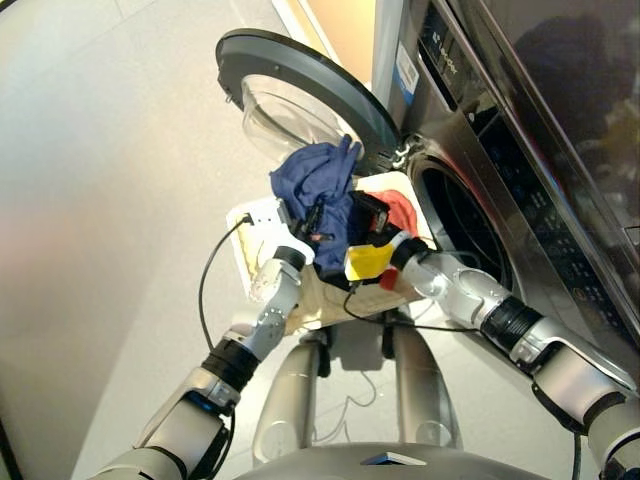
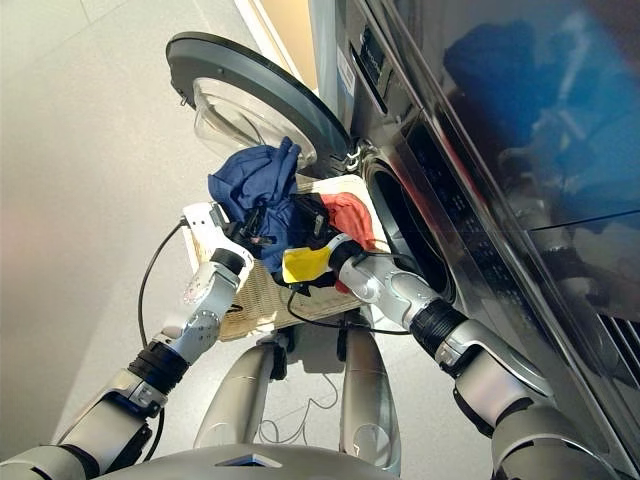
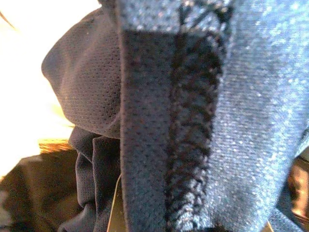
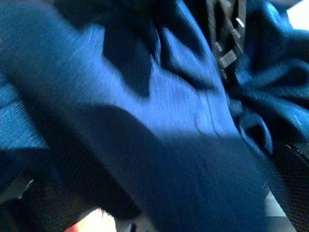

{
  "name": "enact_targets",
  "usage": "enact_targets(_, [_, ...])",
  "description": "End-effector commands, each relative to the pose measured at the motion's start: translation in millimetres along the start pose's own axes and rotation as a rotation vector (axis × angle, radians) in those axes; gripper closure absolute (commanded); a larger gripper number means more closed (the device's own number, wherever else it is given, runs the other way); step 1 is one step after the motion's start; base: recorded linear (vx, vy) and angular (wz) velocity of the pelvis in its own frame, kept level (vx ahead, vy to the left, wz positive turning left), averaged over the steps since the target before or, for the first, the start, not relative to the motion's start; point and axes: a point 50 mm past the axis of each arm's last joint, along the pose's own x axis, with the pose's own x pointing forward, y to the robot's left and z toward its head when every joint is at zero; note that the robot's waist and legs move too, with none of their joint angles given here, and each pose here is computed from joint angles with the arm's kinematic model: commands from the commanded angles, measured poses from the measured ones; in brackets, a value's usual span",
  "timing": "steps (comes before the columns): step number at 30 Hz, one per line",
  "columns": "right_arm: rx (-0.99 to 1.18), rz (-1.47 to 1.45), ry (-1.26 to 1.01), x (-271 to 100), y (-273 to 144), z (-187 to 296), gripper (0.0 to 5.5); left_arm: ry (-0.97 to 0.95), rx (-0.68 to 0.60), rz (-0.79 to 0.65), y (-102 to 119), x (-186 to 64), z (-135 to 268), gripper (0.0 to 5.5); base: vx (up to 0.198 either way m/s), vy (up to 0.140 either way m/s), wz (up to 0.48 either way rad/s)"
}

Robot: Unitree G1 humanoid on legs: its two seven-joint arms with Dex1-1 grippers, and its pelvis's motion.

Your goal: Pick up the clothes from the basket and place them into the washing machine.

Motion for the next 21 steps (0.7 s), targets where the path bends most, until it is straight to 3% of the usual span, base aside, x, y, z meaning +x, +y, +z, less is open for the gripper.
enact_targets(1, [-0.056,-0.101,-0.103,23.0,-22.5,20.0,0.0,-0.04,-0.056,-0.187,-33.3,-1.0,7.9,5.5,0.0,0.0,0.0])
enact_targets(5, [-0.054,-0.118,-0.1,30.1,-25.6,21.2,0.0,0.006,-0.078,-0.247,-42.5,-4.1,2.2,5.5,0.0,0.0,0.0])
enact_targets(6, [-0.05,-0.121,-0.102,31.4,-25.9,22.3,2.46,0.015,-0.08,-0.253,-43.2,-4.7,0.9,5.5,0.0,0.0,0.0])
enact_targets(7, [-0.043,-0.127,-0.104,32.3,-26.7,23.5,5.5,0.023,-0.08,-0.255,-43.3,-5.1,-0.1,5.5,0.0,0.0,0.0])
enact_targets(11, [0.01,-0.156,-0.11,33.8,-27.0,28.1,5.5,0.047,-0.079,-0.268,-43.8,-7.0,-3.3,5.5,0.0,0.0,0.0])
enact_targets(12, [0.018,-0.158,-0.111,33.8,-27.0,28.8,5.5,0.05,-0.072,-0.271,-42.9,-7.2,-2.9,4.96,0.0,0.0,0.0])
enact_targets(13, [0.029,-0.16,-0.11,33.1,-26.0,28.8,5.5,0.051,-0.068,-0.269,-41.8,-7.2,-3.0,3.15,0.0,0.0,0.0])
enact_targets(14, [0.036,-0.163,-0.108,32.0,-26.0,28.5,5.5,0.049,-0.062,-0.266,-40.4,-7.2,-2.4,0.0,0.0,0.0,0.0])
enact_targets(21, [0.205,-0.2,-0.033,18.4,-13.9,20.2,5.5,0.008,-0.067,-0.174,-22.6,-5.7,1.3,0.0,0.0,0.0,0.0])
